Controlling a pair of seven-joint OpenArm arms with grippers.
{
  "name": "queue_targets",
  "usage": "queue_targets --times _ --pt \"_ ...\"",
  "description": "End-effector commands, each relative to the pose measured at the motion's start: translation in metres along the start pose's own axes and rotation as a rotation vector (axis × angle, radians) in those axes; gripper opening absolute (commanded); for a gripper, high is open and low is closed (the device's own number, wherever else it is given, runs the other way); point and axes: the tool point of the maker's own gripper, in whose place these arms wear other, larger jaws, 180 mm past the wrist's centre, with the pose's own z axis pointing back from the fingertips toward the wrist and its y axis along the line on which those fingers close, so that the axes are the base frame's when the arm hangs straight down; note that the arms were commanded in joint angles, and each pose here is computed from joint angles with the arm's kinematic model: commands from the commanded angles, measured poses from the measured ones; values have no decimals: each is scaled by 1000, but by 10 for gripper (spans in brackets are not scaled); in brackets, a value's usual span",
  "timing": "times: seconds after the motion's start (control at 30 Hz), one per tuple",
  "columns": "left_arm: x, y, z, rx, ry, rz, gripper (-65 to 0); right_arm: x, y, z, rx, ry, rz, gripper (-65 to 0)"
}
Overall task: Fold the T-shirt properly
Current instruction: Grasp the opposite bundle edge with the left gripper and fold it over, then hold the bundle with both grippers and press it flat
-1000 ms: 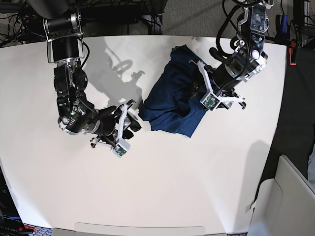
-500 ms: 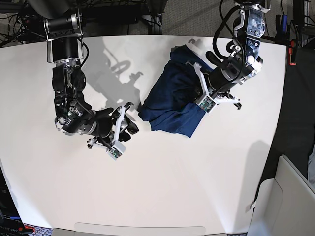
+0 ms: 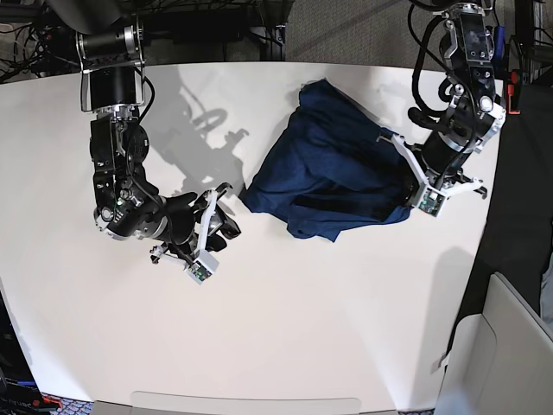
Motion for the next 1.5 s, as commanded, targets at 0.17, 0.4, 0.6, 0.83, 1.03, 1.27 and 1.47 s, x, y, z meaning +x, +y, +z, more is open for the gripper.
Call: queue_targets --times 0.17,0.4,0.6,0.83,1.03,1.27,1.47 --pt "-9 0 2 1 50 -2 -646 28 -5 -4 11 -64 -2 -465" --pt "-22 -6 -2 -10 83 35 -646 57 1 -12 -5 -88 44 -464" --pt "-49 2 3 18 146 79 -646 71 12 -24 -7 -89 61 -464" --pt "-79 16 7 51 258 120 -646 84 36 -39 54 -97 112 -464" --pt "-79 13 6 40 269 121 -646 100 73 -51 122 -94 220 -379" --pt "-80 10 5 37 270 129 -608 117 97 -66 178 -78 280 -365" --pt "-79 6 4 28 267 137 -472 129 134 -83 264 -105 292 -366"
